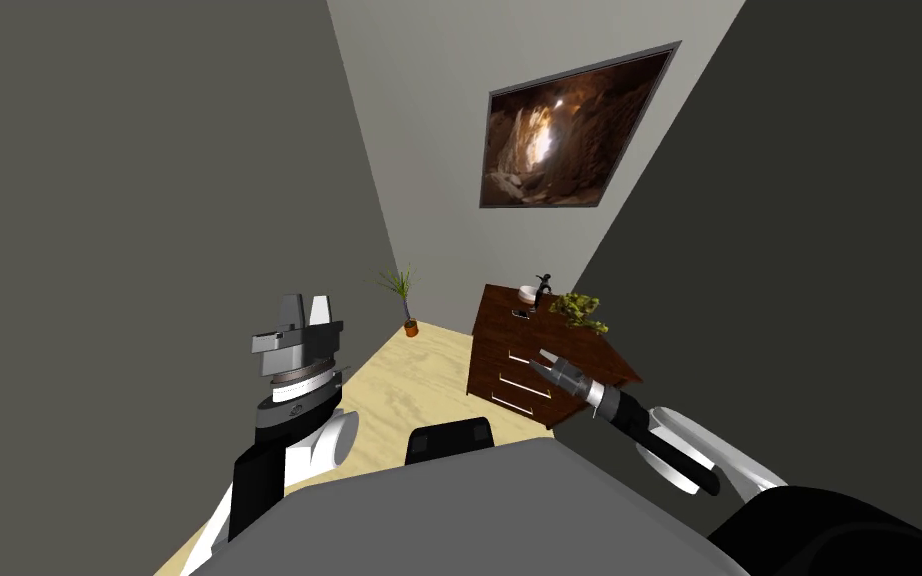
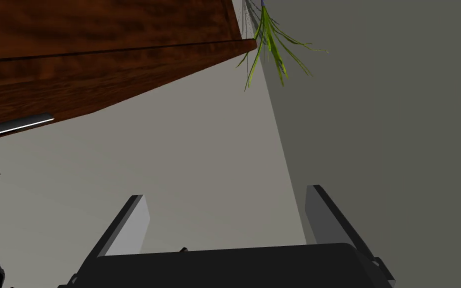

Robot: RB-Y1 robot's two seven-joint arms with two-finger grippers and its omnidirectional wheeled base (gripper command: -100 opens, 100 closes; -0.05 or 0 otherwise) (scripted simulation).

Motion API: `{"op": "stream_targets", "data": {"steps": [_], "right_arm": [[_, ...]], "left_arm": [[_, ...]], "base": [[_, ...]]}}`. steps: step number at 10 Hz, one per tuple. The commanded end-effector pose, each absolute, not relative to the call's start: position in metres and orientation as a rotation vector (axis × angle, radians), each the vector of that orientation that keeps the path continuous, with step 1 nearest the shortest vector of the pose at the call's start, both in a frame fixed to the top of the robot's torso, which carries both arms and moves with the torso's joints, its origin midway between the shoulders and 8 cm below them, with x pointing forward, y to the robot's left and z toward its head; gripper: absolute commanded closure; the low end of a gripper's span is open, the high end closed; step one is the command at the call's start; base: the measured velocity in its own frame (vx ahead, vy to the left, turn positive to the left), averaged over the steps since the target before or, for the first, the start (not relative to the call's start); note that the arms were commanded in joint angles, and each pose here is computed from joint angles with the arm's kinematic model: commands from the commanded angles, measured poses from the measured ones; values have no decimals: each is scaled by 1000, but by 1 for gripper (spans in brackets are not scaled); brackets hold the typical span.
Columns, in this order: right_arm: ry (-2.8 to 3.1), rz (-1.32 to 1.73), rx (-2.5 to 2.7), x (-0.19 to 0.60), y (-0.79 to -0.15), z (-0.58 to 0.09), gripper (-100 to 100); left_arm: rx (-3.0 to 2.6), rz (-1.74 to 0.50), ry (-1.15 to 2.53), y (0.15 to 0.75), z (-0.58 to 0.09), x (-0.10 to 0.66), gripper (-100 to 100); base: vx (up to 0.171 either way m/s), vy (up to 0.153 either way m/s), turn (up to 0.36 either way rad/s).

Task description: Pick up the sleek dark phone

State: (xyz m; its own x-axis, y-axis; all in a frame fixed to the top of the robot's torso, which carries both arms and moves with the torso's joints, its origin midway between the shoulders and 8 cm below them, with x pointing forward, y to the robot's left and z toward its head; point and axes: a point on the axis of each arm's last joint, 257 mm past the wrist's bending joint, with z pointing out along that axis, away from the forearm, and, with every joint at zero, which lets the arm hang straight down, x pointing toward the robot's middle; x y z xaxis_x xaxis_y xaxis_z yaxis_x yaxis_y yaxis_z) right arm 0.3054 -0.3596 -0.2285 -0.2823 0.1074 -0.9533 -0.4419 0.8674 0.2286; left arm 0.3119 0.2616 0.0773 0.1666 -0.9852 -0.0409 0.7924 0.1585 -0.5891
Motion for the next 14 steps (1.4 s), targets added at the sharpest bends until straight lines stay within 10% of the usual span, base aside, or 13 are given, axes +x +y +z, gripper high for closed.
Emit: {"op": "stream_targets", "data": {"steps": [1,14], "right_arm": [[1871,497,-305,290,-380,-250,-100],[2324,227,-663,201,-518,-305,-100]], "left_arm": [[-494,-1340,473,262,77,312,0],[-494,-1340,473,262,77,312,0]], "base": [[28,15,293],[23,10,172]]}}
